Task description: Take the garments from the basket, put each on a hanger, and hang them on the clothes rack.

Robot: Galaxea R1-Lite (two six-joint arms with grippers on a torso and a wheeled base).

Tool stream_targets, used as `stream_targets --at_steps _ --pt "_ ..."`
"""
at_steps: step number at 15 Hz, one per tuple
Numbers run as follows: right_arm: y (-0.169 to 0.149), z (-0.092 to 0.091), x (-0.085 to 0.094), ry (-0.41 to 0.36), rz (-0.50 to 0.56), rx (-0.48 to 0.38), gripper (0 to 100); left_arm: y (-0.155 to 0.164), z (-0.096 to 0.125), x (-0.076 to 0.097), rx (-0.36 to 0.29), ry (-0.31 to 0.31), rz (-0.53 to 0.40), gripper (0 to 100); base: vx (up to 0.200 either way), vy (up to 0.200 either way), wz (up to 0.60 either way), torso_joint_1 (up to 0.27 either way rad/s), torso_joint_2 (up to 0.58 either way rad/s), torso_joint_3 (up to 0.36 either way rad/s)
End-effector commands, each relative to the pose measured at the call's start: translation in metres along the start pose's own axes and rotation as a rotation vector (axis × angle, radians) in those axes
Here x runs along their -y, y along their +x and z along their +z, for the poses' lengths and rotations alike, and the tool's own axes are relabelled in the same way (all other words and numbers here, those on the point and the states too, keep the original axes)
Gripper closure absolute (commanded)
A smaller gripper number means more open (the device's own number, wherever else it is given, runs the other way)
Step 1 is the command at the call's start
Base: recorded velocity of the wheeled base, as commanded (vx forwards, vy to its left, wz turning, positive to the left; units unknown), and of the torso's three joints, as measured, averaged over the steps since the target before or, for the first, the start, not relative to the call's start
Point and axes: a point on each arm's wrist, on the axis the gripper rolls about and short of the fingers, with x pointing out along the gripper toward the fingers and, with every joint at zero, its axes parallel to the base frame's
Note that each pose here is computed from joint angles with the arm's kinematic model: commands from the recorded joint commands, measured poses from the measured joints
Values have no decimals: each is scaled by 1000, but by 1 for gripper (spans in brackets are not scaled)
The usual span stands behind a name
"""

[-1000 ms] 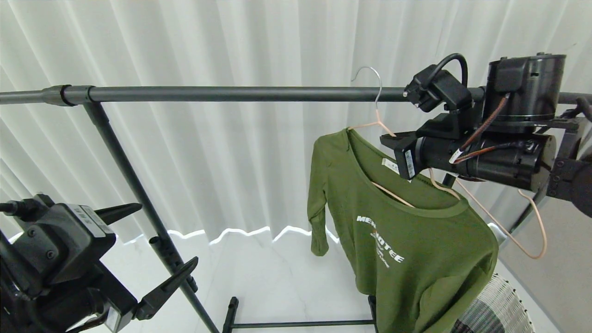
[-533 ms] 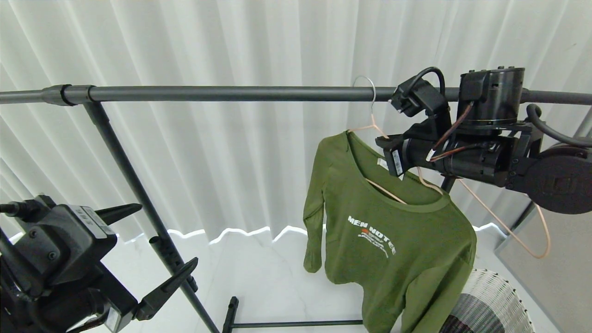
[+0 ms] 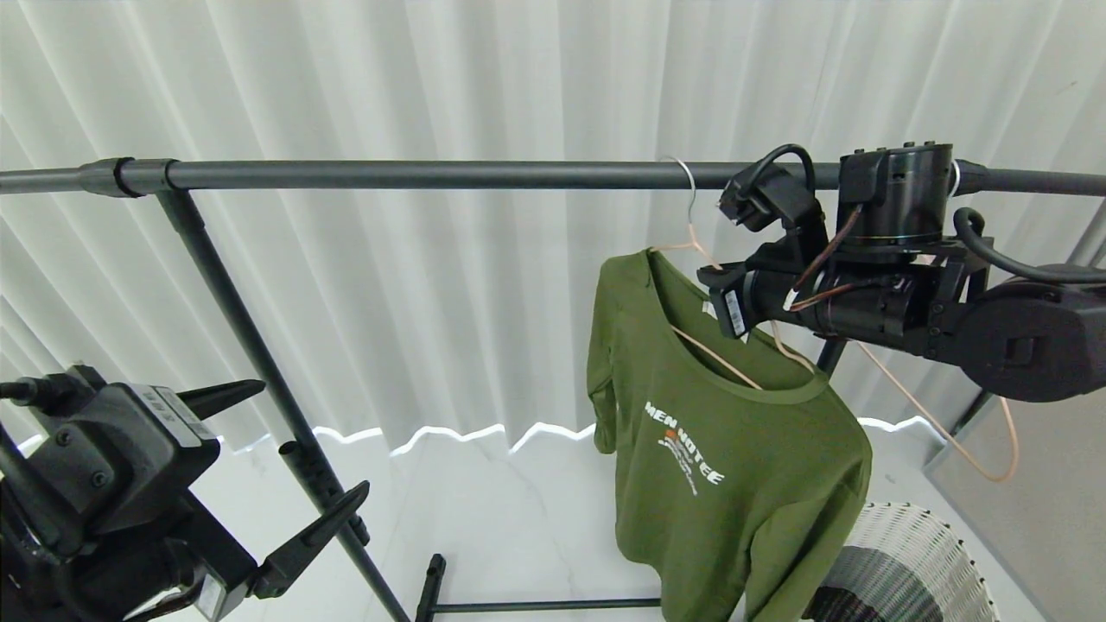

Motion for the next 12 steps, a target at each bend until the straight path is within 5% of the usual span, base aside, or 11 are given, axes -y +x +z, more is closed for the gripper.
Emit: stream_targets --at_steps 1,5,6,12 --pt "3 -3 -1 -1 1 -10 100 0 0 0 -2 0 0 0 0 0 0 0 0 0" --pt "8 -8 0 -3 -79 -50 100 0 0 0 0 0 1 0 0 0 0 0 0 0" --pt "9 -8 0 0 -80 -48 0 0 0 0 -2 -2 0 0 0 0 0 0 0 0" --pt "13 -2 1 18 -108 52 0 0 0 0 -1 -3 1 0 0 0 0 0 0 0"
